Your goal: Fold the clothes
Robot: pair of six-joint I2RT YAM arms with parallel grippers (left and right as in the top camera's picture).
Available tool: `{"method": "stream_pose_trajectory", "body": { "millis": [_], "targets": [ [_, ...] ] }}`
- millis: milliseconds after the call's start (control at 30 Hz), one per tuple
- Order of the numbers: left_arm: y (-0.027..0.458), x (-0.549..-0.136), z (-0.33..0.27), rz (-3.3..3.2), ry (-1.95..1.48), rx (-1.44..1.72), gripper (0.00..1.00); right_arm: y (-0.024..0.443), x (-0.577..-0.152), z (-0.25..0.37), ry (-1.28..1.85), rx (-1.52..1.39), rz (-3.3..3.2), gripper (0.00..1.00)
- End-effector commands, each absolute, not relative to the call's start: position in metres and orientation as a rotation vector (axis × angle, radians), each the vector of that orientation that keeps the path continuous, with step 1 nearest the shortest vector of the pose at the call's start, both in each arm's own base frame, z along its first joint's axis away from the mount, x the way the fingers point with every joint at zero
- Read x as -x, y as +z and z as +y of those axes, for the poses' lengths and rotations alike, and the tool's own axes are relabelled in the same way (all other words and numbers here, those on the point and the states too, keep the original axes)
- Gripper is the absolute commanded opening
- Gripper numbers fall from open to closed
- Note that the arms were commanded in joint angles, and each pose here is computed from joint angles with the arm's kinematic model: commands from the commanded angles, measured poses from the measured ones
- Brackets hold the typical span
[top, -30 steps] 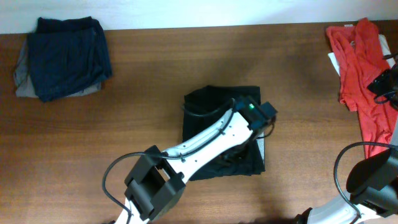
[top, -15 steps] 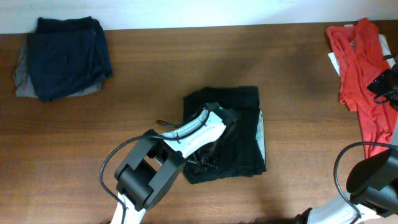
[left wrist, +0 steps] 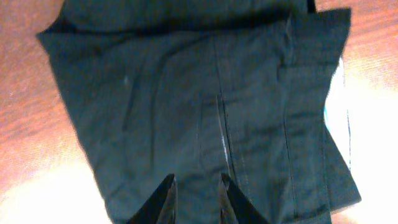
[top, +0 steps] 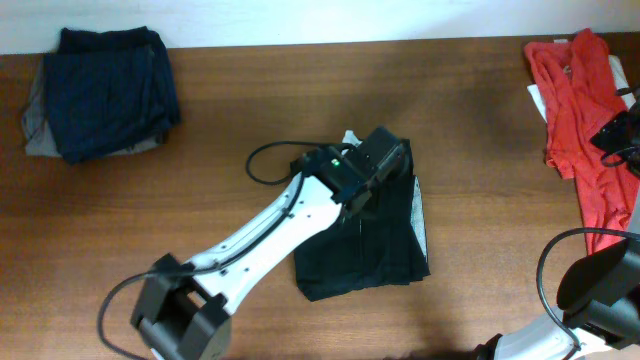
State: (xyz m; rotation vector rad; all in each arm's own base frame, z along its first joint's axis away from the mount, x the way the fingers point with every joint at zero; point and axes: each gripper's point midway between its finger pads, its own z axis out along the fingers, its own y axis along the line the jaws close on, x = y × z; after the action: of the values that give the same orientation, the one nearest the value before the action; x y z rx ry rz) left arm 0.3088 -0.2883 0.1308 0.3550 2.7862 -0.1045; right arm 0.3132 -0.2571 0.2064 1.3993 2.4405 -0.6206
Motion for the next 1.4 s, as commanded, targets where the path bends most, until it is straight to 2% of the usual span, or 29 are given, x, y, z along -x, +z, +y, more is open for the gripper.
{"method": "stream_pose_trajectory", "body": {
  "millis": [0,233,267,300,400,433,567,633,667,700,767,833,900,933,1000,1100,1167,1233,1267,1300,1333,1367],
  "targets": [
    [0.09,-0.338,-0.307,2.733,-0.067,-0.352,0.22,0.216,-0.31,-0.259,-0.642,-1.408,2.404,0.98],
    [0.023,-0.356,-0.349,2.745,-0.21,-0.372,0.22,0.216,-0.31,-0.259,-0.642,-1.408,2.404,0.98],
    [0.012,-0.362,-0.353,2.732,-0.214,-0.368,0.36,0.216,-0.31,-0.259,-0.642,-1.408,2.404,0.98],
    [0.009,-0.366,-0.352,2.72,-0.201,-0.358,0.41,0.216,-0.31,-0.259,-0.642,-1.408,2.404,0.98],
    [0.015,-0.378,-0.35,2.676,-0.181,-0.388,0.43,0.216,-0.31,-0.259,-0.642,-1.408,2.404,0.98],
    [0.028,-0.382,-0.354,2.652,-0.188,-0.449,0.47,0.216,-0.31,-0.259,-0.642,-1.408,2.404,0.98],
    [0.134,-0.386,-0.368,2.565,-0.31,-0.436,0.49,0.216,-0.31,-0.259,-0.642,-1.408,2.404,0.98],
    [0.177,-0.382,-0.365,2.517,-0.359,-0.427,0.85,0.216,-0.31,-0.259,-0.642,-1.408,2.404,0.98],
    [0.185,-0.373,-0.366,2.527,-0.402,-0.444,0.84,0.216,-0.31,-0.259,-0.642,-1.408,2.404,0.98],
    [0.182,-0.364,-0.369,2.562,-0.441,-0.471,0.76,0.216,-0.31,-0.259,-0.642,-1.408,2.404,0.98],
    [0.147,-0.348,-0.372,2.668,-0.477,-0.52,0.49,0.216,-0.31,-0.259,-0.642,-1.408,2.404,0.98],
    [0.119,-0.349,-0.373,2.71,-0.446,-0.527,0.25,0.216,-0.31,-0.259,-0.642,-1.408,2.404,0.98],
    [0.088,-0.352,-0.378,2.749,-0.425,-0.535,0.08,0.216,-0.31,-0.259,-0.642,-1.408,2.404,0.98],
    [0.065,-0.356,-0.382,2.765,-0.416,-0.537,0.05,0.216,-0.31,-0.259,-0.642,-1.408,2.404,0.98],
    [0.037,-0.363,-0.389,2.769,-0.411,-0.538,0.05,0.216,-0.31,-0.259,-0.642,-1.408,2.404,0.98],
    [0.005,-0.37,-0.398,2.768,-0.418,-0.539,0.13,0.216,-0.31,-0.259,-0.642,-1.408,2.404,0.98],
    [0.003,-0.372,-0.398,2.766,-0.418,-0.539,0.13,0.216,-0.31,-0.259,-0.642,-1.408,2.404,0.98],
    [0.02,-0.372,-0.404,2.741,-0.448,-0.6,0.02,0.216,-0.31,-0.259,-0.642,-1.408,2.404,0.98],
    [0.035,-0.374,-0.406,2.729,-0.457,-0.597,0.01,0.216,-0.31,-0.259,-0.642,-1.408,2.404,0.98],
    [0.08,-0.377,-0.408,2.689,-0.479,-0.591,0.06,0.216,-0.31,-0.259,-0.642,-1.408,2.404,0.98],
    [0.114,-0.376,-0.404,2.657,-0.479,-0.61,0.17,0.216,-0.31,-0.259,-0.642,-1.408,2.404,0.98],
    [0.151,-0.374,-0.394,2.624,-0.478,-0.634,0.74,0.216,-0.31,-0.259,-0.642,-1.408,2.404,0.98]
  ]
}}
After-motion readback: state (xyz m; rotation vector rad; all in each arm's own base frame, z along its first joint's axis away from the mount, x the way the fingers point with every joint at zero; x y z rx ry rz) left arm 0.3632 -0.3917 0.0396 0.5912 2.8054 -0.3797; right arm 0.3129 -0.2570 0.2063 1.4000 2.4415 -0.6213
